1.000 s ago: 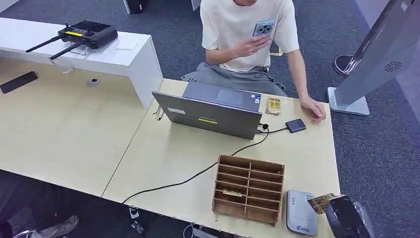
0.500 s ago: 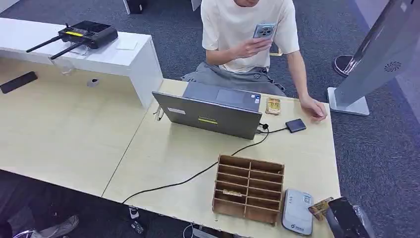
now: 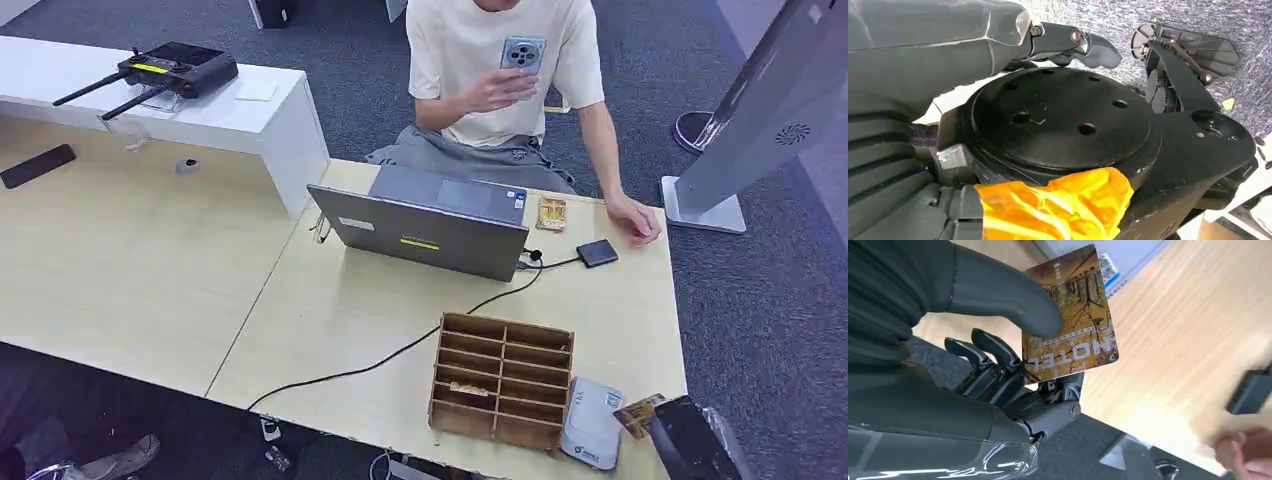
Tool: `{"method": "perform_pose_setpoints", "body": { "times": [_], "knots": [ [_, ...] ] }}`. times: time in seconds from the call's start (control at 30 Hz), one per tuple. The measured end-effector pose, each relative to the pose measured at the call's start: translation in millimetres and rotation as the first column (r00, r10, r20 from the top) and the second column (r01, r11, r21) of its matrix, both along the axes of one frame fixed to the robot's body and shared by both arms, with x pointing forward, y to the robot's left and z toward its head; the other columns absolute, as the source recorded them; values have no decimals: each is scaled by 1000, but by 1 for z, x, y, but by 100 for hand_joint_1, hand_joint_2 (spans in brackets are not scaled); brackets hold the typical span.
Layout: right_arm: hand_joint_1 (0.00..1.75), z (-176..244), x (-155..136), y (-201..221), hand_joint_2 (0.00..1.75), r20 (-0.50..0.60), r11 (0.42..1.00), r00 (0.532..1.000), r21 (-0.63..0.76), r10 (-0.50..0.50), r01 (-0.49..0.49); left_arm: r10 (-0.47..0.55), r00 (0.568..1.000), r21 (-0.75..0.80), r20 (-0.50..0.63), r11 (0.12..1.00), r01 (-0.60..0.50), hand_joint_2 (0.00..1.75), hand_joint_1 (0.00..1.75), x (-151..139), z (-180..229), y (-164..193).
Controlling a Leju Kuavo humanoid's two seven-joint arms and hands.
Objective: Pass the card to the sensor for recognition and then transmit it.
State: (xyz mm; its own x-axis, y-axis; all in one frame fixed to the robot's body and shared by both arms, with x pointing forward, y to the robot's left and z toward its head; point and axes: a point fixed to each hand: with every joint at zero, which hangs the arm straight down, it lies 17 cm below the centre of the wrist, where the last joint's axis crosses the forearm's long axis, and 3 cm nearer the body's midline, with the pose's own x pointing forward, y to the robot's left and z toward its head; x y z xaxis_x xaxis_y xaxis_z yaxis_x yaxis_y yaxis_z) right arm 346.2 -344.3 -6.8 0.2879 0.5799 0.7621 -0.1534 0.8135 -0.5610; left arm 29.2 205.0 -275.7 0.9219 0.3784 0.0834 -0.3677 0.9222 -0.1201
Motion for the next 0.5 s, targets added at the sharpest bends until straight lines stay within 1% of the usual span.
{"method": "perform_pose_setpoints", "body": {
  "times": [0.23, 0.5],
  "knots": [
    [175, 30, 14, 3, 175, 88, 1000, 996, -12, 13, -12, 1, 1000, 1, 3, 1000, -1, 175, 0, 0, 0, 0],
    [175, 42, 19, 4, 175, 116, 1000, 993, -15, 21, -19, 2, 1000, 1, 3, 1000, -2, 175, 0, 0, 0, 0]
  ]
}}
